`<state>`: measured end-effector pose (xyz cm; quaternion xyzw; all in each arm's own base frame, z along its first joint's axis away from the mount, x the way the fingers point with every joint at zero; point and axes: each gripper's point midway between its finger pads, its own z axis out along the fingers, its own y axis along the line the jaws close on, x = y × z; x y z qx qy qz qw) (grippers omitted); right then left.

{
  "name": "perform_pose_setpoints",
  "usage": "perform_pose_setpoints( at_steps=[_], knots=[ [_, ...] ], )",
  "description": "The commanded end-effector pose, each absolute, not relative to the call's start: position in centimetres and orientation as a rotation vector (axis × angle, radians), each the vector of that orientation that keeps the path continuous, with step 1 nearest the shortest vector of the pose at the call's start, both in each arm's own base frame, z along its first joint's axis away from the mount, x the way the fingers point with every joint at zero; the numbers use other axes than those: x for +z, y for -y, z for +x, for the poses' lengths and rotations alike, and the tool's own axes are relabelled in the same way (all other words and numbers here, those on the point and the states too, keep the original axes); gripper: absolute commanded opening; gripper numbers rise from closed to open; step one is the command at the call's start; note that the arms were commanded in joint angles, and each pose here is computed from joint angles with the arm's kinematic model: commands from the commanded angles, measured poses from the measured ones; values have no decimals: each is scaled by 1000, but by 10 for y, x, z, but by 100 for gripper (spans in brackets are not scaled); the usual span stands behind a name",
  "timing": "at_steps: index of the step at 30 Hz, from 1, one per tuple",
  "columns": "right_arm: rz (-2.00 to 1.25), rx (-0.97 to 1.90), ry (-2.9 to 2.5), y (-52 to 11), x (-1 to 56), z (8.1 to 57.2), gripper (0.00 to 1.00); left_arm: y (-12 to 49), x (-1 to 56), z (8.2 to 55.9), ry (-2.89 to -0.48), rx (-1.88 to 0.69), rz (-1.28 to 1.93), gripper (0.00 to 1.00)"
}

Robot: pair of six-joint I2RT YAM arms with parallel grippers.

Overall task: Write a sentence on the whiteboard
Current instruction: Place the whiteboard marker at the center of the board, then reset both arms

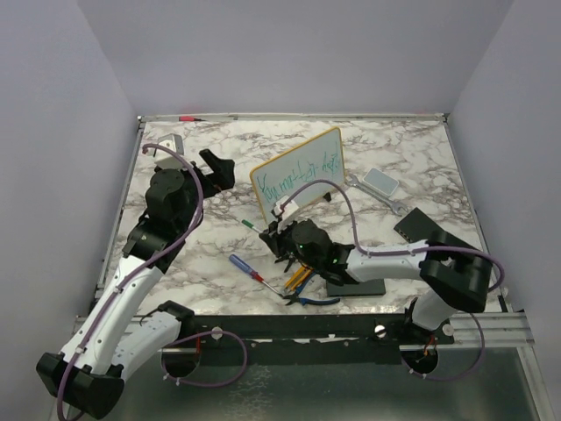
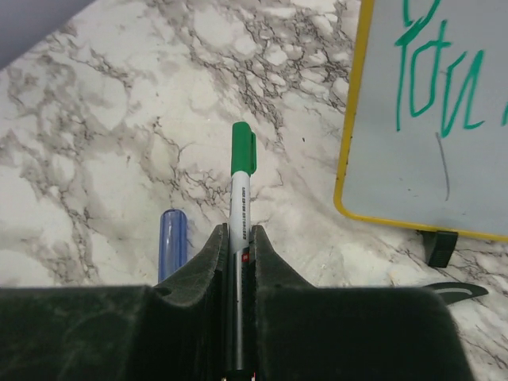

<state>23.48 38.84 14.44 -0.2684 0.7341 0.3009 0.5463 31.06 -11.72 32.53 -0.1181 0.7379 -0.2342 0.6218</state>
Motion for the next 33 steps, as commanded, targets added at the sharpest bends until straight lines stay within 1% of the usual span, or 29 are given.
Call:
perform_pose_setpoints(
  at_steps=[1, 4, 5, 7, 11, 12, 14, 18, 21, 24, 29, 33],
  knots=[
    [-538, 565, -1806, -401, 119, 254, 6, 82, 283, 312, -1767, -273, -274, 99],
    [-493, 499, -1856, -403, 99, 264, 7, 72, 268, 314, -1796, -183, -256, 99],
    [-485, 478, -1866, -402, 93, 267, 9, 69, 265, 314, -1800, -157, -252, 99],
    [-494, 460, -1877, -404, 89, 269, 19, 63, 261, 314, -1805, -108, -248, 99],
    [-528, 480, -1887, -409, 88, 265, 42, 49, 253, 313, -1812, -6, -242, 99],
    [-540, 489, -1883, -410, 90, 264, 46, 47, 251, 313, -1816, 9, -241, 99],
    [-557, 504, -1874, -410, 95, 261, 51, 45, 248, 312, -1818, 27, -235, 99],
    [-547, 503, -1876, -396, 108, 256, 56, 40, 245, 310, -1817, 57, -230, 99],
    [-497, 510, -1852, -374, 133, 250, 62, 38, 249, 309, -1807, 76, -205, 99],
    [-489, 469, -1864, -346, 143, 247, 67, 36, 249, 309, -1803, 91, -204, 99],
    [-398, 425, -1924, -288, 148, 266, 70, 40, 238, 312, -1829, 60, -205, 99],
    [-250, 432, -1949, -230, 151, 290, 72, 25, 232, 321, -1841, 7, -274, 99]
  ],
)
